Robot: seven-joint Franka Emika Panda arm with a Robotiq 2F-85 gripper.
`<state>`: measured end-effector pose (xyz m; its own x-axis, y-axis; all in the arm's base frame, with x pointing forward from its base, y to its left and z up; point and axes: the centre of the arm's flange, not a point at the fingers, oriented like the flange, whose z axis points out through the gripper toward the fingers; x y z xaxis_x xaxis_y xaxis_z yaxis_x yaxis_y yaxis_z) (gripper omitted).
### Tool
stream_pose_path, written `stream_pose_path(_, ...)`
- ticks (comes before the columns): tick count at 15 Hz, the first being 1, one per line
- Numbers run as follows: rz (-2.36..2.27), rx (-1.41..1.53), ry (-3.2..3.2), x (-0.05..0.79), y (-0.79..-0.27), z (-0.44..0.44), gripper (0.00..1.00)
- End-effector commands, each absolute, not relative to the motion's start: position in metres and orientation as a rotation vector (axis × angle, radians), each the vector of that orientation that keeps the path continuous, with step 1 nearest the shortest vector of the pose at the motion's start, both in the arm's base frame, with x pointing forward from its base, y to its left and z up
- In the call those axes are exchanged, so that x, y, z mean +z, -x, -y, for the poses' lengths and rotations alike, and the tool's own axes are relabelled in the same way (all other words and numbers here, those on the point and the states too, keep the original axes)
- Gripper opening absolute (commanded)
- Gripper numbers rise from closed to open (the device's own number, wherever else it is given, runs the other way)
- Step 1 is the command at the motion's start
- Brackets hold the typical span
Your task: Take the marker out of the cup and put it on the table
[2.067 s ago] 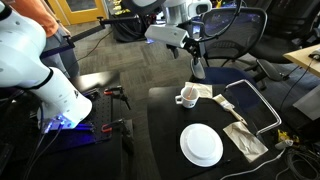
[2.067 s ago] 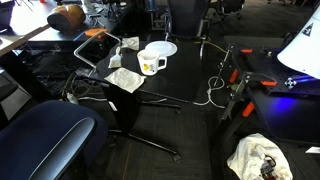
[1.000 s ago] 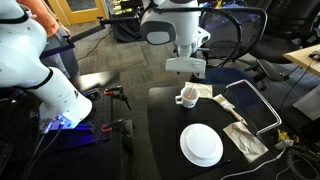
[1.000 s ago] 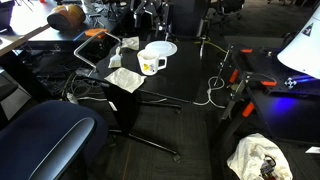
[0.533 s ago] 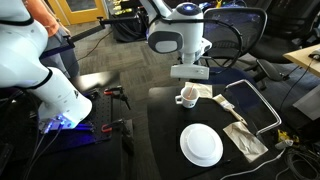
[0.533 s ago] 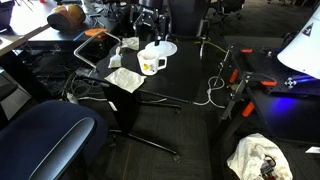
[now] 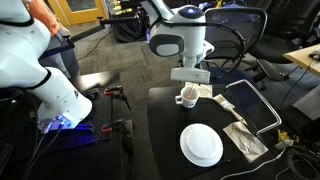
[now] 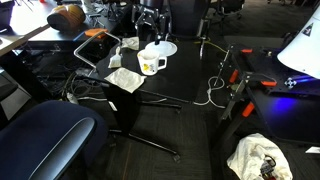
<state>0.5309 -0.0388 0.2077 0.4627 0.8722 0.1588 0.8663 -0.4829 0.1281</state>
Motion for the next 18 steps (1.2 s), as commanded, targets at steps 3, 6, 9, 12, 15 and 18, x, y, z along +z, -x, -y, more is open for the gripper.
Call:
stream_pose_path(3,-1.546,0.337,-2.697,0.198,-0.538,0.047,0.60)
stream_pose_path(6,-1.533,0.348,-2.724,0.186,-0.541,0.051,0.51)
stream_pose_path(9,-1.524,0.341,-2.751,0.171,-0.545,0.054,0.51)
stream_pose_path(12,-1.519,0.327,-2.779,0.157,-0.548,0.056,0.55)
stream_pose_path(15,-1.510,0.320,-2.797,0.143,-0.552,0.058,0.50)
stream_pose_path(18,-1.504,0.319,-2.810,0.134,-0.555,0.061,0.44)
